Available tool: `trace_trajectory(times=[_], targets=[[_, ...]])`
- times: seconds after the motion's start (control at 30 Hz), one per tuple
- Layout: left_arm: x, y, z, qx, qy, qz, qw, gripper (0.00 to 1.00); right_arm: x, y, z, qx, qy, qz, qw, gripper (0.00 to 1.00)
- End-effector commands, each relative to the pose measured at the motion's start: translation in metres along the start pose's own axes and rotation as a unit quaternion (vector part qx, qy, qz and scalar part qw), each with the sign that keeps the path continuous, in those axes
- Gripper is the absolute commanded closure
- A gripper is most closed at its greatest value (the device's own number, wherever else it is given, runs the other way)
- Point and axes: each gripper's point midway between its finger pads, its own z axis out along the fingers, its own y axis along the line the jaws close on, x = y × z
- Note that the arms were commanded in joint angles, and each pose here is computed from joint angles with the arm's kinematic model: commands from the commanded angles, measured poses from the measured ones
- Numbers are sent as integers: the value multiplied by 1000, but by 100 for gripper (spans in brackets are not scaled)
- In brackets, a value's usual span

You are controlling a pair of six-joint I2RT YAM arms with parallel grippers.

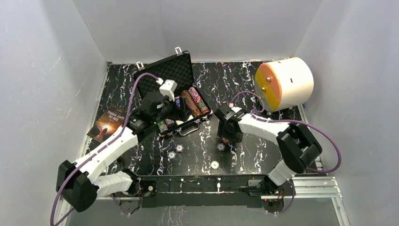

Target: Pack up texas hold em set

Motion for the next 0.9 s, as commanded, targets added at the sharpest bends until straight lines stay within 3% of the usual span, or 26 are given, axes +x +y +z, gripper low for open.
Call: trace_trajectory(times=[0.0,0.6,0.87], targets=[[19,-2,-17,12,8,-32,999,27,-14,8,-1,3,-15,-8,1000,27],[50,10,-14,-4,41,-47,998,27,-13,6,25,21,-23,-10,999,43],[58,-1,-11,30,59,-47,997,27,-14,7,26,-1,-38,-19,999,50]])
